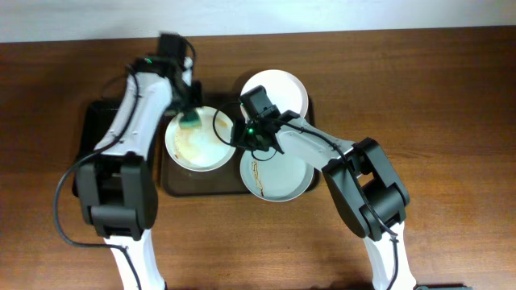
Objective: Clean dirty plates on tray and stack at the side
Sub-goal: 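Lift the sponge off the white plate with the left gripper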
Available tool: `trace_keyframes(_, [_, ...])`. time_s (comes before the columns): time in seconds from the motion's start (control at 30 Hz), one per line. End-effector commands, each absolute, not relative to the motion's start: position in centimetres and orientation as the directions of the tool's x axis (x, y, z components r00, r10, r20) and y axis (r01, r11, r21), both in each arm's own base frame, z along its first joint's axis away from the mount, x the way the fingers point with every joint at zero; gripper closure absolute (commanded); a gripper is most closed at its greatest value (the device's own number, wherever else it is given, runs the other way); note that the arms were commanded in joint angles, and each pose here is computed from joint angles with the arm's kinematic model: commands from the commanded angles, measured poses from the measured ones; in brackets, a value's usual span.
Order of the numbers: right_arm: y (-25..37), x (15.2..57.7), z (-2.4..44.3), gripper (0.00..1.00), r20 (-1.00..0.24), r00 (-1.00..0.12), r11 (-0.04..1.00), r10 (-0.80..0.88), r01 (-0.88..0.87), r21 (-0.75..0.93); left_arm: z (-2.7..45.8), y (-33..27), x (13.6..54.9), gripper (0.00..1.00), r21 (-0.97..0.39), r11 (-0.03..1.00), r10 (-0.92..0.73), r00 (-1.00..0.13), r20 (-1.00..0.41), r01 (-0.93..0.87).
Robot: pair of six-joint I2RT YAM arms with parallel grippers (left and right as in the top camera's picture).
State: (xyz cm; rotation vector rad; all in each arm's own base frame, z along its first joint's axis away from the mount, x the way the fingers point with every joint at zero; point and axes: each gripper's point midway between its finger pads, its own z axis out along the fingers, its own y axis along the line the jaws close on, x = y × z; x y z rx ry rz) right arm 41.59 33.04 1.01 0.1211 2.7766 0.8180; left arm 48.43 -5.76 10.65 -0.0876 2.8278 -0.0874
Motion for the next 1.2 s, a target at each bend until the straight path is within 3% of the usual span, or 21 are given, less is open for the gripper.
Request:
trace_keyframes(0.0, [33.1, 40.9, -0.5, 0.96, -0.185, -0.974, 0.850, 0.130, 0.013, 0.527, 14.4, -2.9, 49.6, 0.99, -0.085, 0.990, -0.136, -0.924, -0.358, -0.113])
trace_keyframes(0.07, [33.1, 40.9, -0.5, 0.94, -0.186, -0.974, 0.849, 0.130, 0.012, 0.528, 14.4, -1.9, 49.4, 0.99, -0.082, 0.988, -0.153, -0.926, -0.347, -0.132])
trace_keyframes(0.13, [33.2, 41.0, -0.4, 0.61, -0.192, -0.973, 0.848, 0.130, 0.009, 0.531, 14.2, -1.4, 48.9, 0.99, -0.078, 0.987, -0.160, -0.932, -0.325, -0.142])
trace_keyframes(0.2, [33.4, 41.4, -0.2, 0.46, -0.209, -0.969, 0.844, 0.131, -0.002, 0.536, 14.1, -1.4, 48.7, 0.99, -0.077, 0.987, -0.159, -0.934, -0.320, -0.142])
trace_keyframes(0.23, [33.3, 41.5, -0.2, 0.44, -0.217, -0.967, 0.845, 0.134, -0.003, 0.534, 14.1, -1.4, 48.7, 0.99, -0.076, 0.987, -0.159, -0.934, -0.319, -0.142])
trace_keyframes(0.37, [33.0, 41.9, -0.3, 0.47, -0.235, -0.961, 0.857, 0.144, 0.003, 0.515, 14.0, -1.4, 48.5, 0.99, -0.075, 0.987, -0.159, -0.937, -0.311, -0.143])
trace_keyframes(0.53, [32.7, 41.9, -0.7, 0.72, -0.234, -0.961, 0.865, 0.147, 0.010, 0.501, 14.0, -1.4, 48.5, 0.99, -0.075, 0.987, -0.159, -0.937, -0.311, -0.143])
trace_keyframes(0.6, [32.7, 41.8, -1.0, 0.89, -0.231, -0.962, 0.867, 0.146, 0.012, 0.498, 14.0, -1.4, 48.5, 0.99, -0.075, 0.987, -0.159, -0.937, -0.311, -0.143])
trace_keyframes(0.67, [32.8, 41.7, -1.0, 0.96, -0.231, -0.962, 0.867, 0.143, 0.009, 0.499, 14.0, -1.4, 48.6, 0.99, -0.075, 0.987, -0.160, -0.936, -0.313, -0.143])
trace_keyframes(0.87, [34.1, 42.8, 2.6, 0.96, -0.285, -0.957, 0.876, 0.050, -0.095, 0.472, 14.0, -1.4, 48.6, 0.99, -0.075, 0.987, -0.160, -0.936, -0.313, -0.143])
trace_keyframes(1.17, [30.5, 44.0, 11.5, 0.96, -0.406, -0.901, 0.977, -0.153, -0.201, 0.077, 14.0, -1.4, 48.6, 0.99, -0.075, 0.987, -0.160, -0.936, -0.313, -0.143])
